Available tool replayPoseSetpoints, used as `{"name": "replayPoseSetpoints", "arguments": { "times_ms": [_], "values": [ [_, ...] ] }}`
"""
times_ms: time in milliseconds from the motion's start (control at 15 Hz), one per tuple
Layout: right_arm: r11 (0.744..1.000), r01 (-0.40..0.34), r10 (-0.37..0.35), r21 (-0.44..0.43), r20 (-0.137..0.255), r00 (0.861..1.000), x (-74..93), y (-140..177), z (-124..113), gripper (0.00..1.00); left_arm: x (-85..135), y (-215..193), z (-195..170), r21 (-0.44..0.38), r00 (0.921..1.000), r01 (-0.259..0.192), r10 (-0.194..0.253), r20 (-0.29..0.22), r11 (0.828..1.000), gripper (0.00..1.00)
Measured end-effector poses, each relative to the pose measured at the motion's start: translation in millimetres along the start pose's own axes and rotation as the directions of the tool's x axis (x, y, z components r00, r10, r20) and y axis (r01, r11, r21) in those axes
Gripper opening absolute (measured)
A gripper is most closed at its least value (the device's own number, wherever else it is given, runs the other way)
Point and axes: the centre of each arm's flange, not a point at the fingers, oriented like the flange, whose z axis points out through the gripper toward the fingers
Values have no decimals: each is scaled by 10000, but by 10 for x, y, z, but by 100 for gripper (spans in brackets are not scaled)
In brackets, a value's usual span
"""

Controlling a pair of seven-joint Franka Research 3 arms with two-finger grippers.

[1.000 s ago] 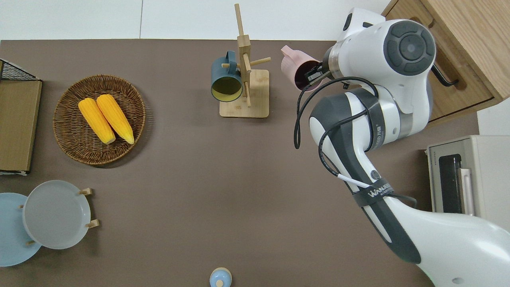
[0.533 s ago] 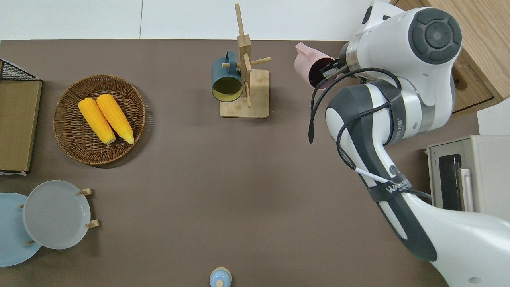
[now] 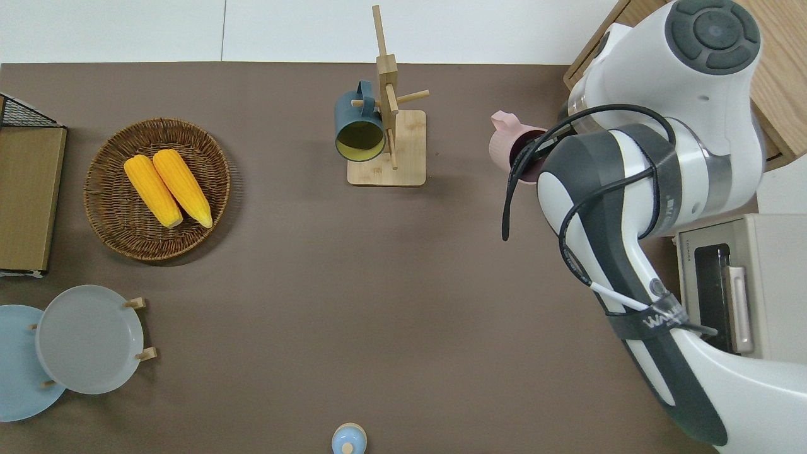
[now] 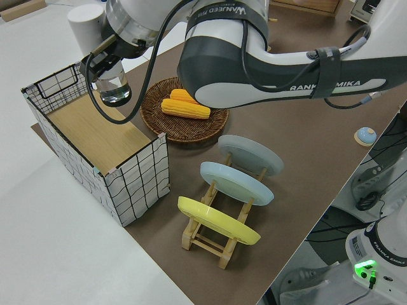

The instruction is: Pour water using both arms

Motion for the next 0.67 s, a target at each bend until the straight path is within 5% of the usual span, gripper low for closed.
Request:
{"name": "replayPoseSetpoints", "arguments": {
  "times_ms": [333,533,667],
  "values": [
    [9935,-1135,1096,93,1941,9749,-348,-365,36,5,110,454,-438,135,9988,390,-393,282,9991,66],
    [9702,-2381,2171,457,2734,9371,-475,-906,35,5,119,786,-538,286,9959,673,-688,587,9973,66],
    [9345,-3457,3032,850,3188,8980,-507,-1305,50,5,54,1071,-558,352,9936,758,-784,811,9965,66]
  ]
}}
